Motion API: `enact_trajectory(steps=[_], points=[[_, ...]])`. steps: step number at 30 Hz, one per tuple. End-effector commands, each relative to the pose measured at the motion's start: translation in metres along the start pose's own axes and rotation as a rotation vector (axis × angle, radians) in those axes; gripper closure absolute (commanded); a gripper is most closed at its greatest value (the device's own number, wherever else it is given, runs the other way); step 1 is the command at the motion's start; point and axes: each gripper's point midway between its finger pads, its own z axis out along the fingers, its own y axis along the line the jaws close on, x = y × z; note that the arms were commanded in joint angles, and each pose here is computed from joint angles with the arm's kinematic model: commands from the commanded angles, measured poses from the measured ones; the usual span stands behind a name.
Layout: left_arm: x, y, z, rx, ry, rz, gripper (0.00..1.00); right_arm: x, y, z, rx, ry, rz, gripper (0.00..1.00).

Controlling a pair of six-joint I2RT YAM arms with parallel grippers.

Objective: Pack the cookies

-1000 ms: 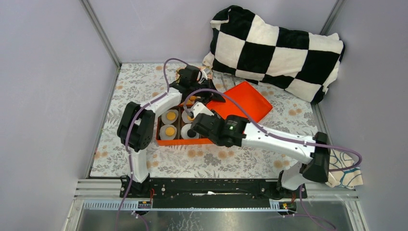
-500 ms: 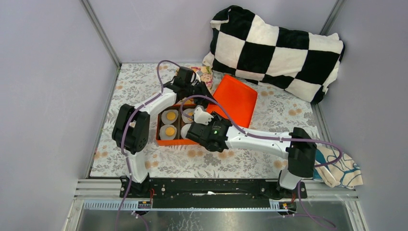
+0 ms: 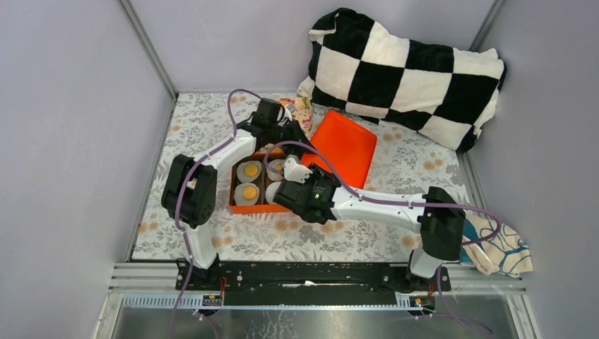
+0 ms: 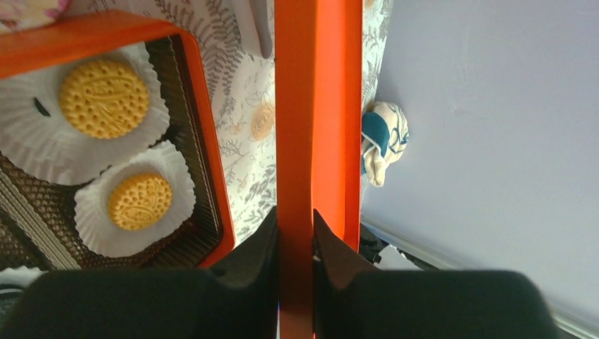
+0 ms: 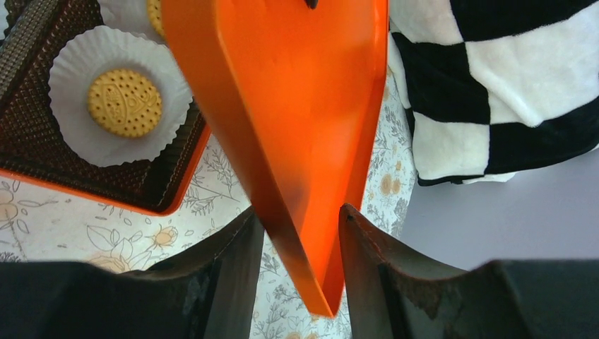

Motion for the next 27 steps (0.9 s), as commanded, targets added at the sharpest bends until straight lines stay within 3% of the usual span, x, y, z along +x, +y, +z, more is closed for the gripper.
enact_trajectory(steps=[1,5,8,11,15,18,22,25,27], points=[[0.015,-0.033,-0.026,0.091,0.021,0.066,1.0,-0.011,-0.013,0.012,0.069,-0.039,0.064,0.5],[0.023,-0.037,-0.038,0.089,0.016,0.081,1.0,-0.013,-0.023,0.02,0.093,-0.045,0.081,0.57],[0.028,-0.036,-0.043,0.081,0.007,0.088,1.0,-0.017,-0.03,0.018,0.109,-0.055,0.11,0.78],[0.025,-0.031,-0.043,0.063,-0.009,0.092,0.99,-0.022,-0.037,0.014,0.117,-0.064,0.135,0.91],[0.011,-0.033,-0.043,0.076,-0.038,0.105,0.7,-0.029,-0.049,0.006,0.126,-0.071,0.162,0.98],[-0.002,-0.07,-0.059,0.229,-0.069,0.157,0.56,-0.032,-0.055,0.001,0.113,-0.077,0.179,1.0],[-0.01,-0.144,-0.115,0.364,-0.185,0.298,0.4,-0.029,-0.055,-0.004,0.081,-0.063,0.201,1.0],[-0.023,-0.185,-0.168,0.324,-0.346,0.41,0.41,-0.029,-0.058,-0.009,0.053,-0.066,0.225,1.0],[-0.031,-0.204,-0.207,0.304,-0.469,0.456,0.54,-0.033,-0.063,-0.014,0.036,-0.078,0.25,1.0]])
